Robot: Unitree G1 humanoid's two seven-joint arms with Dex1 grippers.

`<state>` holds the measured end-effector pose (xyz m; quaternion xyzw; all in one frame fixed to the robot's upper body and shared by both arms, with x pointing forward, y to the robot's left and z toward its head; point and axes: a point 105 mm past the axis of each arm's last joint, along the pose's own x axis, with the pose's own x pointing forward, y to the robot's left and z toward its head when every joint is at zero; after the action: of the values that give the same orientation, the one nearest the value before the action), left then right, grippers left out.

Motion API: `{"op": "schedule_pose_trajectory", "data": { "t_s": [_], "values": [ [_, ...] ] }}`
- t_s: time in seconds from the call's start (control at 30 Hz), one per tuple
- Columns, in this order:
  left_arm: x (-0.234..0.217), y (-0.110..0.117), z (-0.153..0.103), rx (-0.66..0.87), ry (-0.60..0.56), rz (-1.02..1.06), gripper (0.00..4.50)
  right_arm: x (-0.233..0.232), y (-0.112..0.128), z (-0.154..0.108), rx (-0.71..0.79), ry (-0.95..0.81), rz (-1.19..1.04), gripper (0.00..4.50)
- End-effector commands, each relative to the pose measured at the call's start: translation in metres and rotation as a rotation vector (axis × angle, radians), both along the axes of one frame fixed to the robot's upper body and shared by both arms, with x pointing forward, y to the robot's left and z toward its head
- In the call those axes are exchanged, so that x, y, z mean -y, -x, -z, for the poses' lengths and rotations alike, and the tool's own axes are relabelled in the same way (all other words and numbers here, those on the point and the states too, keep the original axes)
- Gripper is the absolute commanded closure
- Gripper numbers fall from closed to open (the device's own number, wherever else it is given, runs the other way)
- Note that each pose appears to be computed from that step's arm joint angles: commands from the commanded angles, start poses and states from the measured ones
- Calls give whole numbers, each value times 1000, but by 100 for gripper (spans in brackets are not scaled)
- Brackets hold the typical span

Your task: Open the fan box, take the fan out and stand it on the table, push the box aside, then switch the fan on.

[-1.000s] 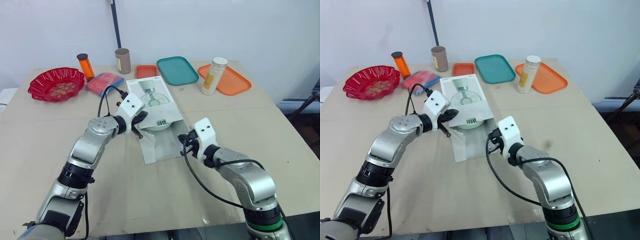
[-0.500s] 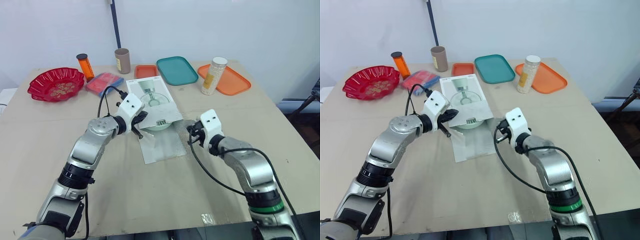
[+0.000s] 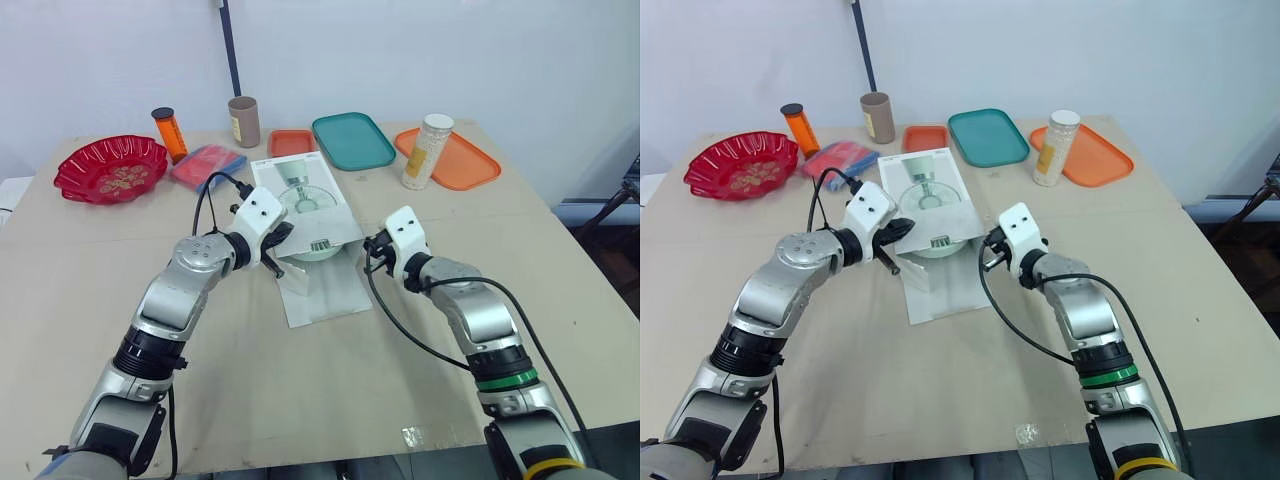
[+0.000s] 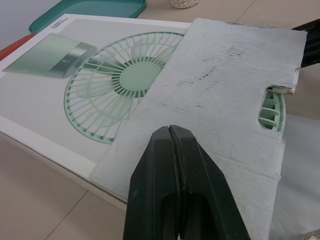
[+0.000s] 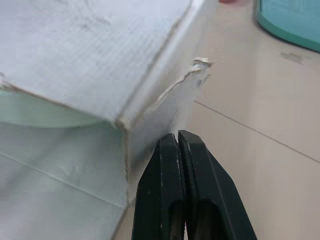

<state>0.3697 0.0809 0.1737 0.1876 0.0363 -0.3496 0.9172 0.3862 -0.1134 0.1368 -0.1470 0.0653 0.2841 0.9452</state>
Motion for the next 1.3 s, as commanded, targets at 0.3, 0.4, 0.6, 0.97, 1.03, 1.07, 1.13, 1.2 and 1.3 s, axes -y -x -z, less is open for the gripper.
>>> {"op": "schedule_pose_trajectory", "data": {
  "t_s": [0.3,0.4,0.6,0.97,1.03,1.07,1.13,1.2,1.3],
  "values": [
    [-4,2,0,-2,-2,-17,450,-26,12,-10,20,-41,-102,444],
    [-5,2,-1,-1,-2,-16,450,-29,14,-10,16,-47,-106,444],
    [-4,2,-1,0,-3,-13,450,-34,18,-11,7,-59,-121,444],
    [-7,2,-2,0,-5,-19,450,3,30,-54,124,25,-107,444],
    [-7,2,-2,-3,-2,-19,450,3,32,-76,166,-12,-101,444],
    [-7,2,-2,-4,-2,-18,450,1,32,-82,171,-29,-103,444],
    [-6,1,-2,-4,-1,-14,450,-7,34,-86,171,-54,-124,444],
    [-4,1,-4,0,0,-9,450,-19,37,-89,168,-93,-162,444],
    [-3,1,-7,8,5,-7,450,-31,37,-88,145,-143,-198,444]
  ]
}}
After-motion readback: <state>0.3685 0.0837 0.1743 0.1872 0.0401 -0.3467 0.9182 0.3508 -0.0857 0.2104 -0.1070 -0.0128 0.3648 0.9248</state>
